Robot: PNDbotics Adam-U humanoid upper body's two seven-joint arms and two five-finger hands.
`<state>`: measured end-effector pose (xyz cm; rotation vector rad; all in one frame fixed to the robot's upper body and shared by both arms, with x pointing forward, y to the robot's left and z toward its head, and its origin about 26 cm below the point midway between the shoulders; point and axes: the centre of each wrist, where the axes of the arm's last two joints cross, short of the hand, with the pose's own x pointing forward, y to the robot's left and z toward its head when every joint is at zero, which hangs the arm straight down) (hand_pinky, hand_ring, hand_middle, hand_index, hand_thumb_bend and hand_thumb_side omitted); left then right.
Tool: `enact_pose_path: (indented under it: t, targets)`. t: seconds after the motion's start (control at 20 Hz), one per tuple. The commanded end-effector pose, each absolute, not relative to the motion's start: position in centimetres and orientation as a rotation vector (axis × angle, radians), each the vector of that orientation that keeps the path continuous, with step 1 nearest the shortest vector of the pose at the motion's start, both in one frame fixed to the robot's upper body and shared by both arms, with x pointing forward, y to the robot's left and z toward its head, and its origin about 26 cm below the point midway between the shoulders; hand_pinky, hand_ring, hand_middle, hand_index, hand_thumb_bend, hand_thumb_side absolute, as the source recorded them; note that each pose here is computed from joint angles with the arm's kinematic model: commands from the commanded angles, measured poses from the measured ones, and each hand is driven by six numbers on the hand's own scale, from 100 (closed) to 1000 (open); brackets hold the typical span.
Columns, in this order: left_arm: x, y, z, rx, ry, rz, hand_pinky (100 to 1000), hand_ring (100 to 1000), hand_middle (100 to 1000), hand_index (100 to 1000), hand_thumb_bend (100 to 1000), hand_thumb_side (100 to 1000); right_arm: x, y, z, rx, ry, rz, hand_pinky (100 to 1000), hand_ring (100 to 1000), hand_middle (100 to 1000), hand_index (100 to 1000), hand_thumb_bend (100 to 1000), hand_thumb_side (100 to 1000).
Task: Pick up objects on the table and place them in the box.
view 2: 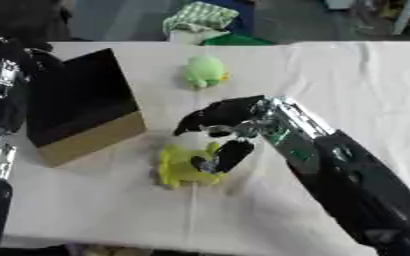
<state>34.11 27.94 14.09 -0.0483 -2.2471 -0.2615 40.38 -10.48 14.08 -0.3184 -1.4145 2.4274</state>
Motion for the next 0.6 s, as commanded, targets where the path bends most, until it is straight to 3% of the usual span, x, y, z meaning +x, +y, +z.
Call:
enact_pose_path:
  t: [0.05, 0.6]
  targets:
    - [34.1, 28.1, 15.0, -0.041, -2.274, -0.274, 608, 565, 587, 812, 211, 629, 40.8, -10.6, 14.4, -0.359, -1.405, 2.463, 881, 884, 948, 1000, 100, 749]
    - [34.0, 28.4, 14.8, -0.024, -2.266, -0.269, 608, 564, 586, 811, 211, 630, 38.5, -9.7, 16.8, -0.344, -1.524, 2.547, 875, 871, 905, 1000, 100, 713]
